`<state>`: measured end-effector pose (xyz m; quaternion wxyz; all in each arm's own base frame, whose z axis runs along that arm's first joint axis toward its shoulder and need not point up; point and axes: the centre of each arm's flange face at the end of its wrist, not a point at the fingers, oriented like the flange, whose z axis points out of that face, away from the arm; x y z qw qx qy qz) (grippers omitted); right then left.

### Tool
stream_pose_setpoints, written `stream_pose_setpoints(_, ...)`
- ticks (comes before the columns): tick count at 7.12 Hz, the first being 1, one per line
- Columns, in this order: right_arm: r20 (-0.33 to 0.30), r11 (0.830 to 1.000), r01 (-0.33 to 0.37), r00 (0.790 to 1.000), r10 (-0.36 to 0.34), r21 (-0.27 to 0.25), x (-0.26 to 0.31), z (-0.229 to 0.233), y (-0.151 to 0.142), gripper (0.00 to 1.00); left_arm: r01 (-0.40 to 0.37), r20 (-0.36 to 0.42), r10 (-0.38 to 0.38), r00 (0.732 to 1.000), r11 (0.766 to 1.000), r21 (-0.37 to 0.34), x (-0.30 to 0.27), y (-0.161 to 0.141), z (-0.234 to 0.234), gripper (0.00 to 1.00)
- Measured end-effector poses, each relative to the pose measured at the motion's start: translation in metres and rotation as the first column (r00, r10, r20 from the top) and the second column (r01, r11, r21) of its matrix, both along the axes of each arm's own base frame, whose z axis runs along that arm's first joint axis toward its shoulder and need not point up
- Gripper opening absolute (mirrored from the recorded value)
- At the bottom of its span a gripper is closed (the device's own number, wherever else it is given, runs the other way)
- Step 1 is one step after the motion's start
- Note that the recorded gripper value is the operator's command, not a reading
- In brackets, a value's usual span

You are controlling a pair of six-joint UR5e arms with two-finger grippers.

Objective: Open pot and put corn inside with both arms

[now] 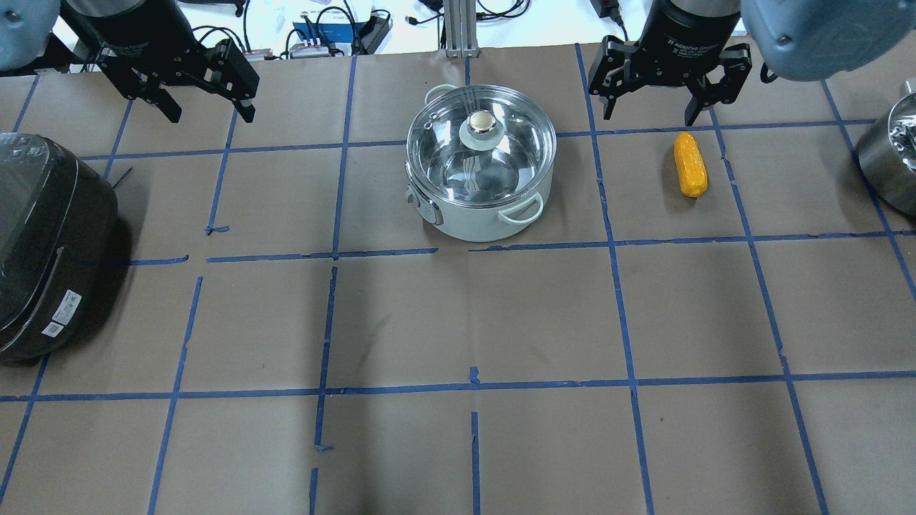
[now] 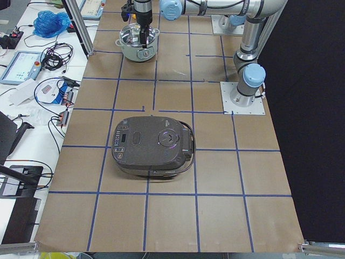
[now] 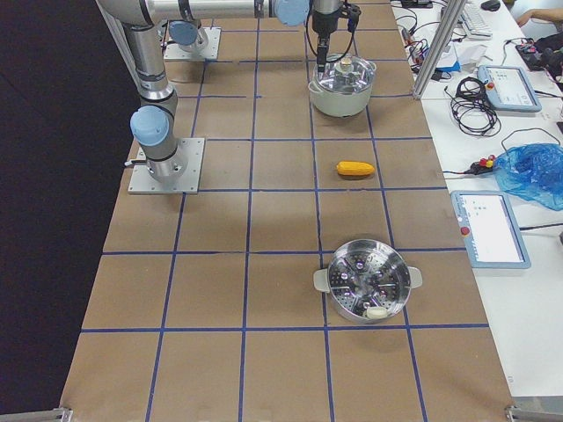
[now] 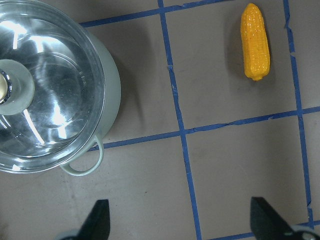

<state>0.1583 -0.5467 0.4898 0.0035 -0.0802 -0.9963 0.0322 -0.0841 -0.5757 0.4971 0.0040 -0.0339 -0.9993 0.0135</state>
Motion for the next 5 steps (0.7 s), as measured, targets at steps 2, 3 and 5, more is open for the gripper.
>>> stream_pose_setpoints(2,0.000,1.000,-0.001,1.000,0.001,-0.001,0.000,0.000,0.000,1.00,0.003,0.001,-0.003,1.000,1.000,0.001,-0.002,0.000,-0.001,1.00)
stream_pose_setpoints(3,0.000,1.000,0.000,1.000,0.000,-0.001,-0.001,0.001,0.000,1.00,0.003,0.005,-0.003,1.000,1.000,0.002,-0.001,0.000,-0.001,1.00)
stream_pose_setpoints(5,0.000,1.000,0.018,1.000,-0.018,-0.005,-0.011,0.001,-0.007,1.00,0.013,0.008,-0.013,1.000,1.000,0.000,-0.002,0.001,0.001,1.00)
